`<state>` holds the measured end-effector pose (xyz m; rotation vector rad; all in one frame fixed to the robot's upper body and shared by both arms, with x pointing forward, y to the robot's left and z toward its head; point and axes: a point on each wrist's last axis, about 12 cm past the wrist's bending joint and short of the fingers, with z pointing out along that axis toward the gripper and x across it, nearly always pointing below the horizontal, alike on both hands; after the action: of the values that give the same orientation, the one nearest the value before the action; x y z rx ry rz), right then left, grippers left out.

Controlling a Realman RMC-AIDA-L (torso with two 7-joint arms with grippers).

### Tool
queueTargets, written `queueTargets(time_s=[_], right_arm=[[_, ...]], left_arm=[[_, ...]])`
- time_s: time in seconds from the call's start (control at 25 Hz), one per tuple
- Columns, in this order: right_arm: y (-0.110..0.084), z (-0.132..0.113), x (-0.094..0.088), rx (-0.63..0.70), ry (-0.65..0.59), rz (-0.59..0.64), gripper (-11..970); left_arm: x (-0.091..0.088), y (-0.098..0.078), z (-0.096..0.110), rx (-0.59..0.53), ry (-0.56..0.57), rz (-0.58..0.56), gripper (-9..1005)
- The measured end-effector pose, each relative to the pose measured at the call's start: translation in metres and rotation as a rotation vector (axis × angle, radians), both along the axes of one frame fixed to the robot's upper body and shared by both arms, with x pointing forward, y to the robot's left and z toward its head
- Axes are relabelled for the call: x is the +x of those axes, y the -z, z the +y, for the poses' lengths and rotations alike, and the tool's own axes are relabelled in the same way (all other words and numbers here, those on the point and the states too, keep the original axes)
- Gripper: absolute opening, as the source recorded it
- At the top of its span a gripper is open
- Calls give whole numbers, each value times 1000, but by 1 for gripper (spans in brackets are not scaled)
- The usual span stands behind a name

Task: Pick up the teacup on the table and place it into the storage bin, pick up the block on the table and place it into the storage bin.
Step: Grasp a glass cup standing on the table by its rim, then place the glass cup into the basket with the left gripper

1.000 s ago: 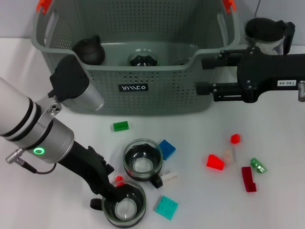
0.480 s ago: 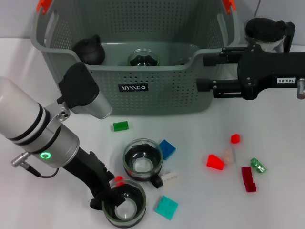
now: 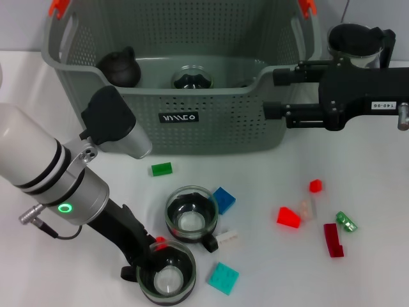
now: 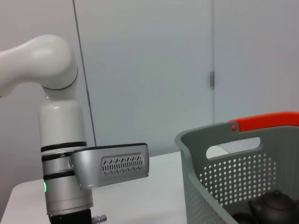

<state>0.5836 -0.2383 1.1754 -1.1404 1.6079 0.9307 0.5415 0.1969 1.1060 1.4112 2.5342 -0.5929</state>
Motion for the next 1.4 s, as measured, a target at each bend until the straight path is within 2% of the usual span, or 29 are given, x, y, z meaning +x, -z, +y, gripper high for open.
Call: queueTargets(time_s=[0.16, 0.56, 0.84, 1.04, 1.16, 1.28, 1.4], right_arm=[[-1, 0, 0, 12, 3, -15, 706], [-2, -2, 0, 19, 11, -26, 707], [-2, -5, 1, 21, 24, -27, 707], [-1, -8, 1, 24, 39, -27, 708], [0, -11, 1, 25, 44, -19, 708], [2, -13, 1, 33, 55, -9, 708], [4, -15, -1, 36, 58, -5, 707]], left_arm=[[2, 0, 1, -8, -15, 1, 411], [3, 1, -4, 4, -11, -5, 196], [8, -6, -4, 0, -19, -32, 48], [7, -26, 10, -51, -62, -30, 49], [5, -46, 26, -153, -105, -18, 49], [10, -71, 48, -355, -180, -71, 48], [25, -98, 68, -579, -250, -164, 48]])
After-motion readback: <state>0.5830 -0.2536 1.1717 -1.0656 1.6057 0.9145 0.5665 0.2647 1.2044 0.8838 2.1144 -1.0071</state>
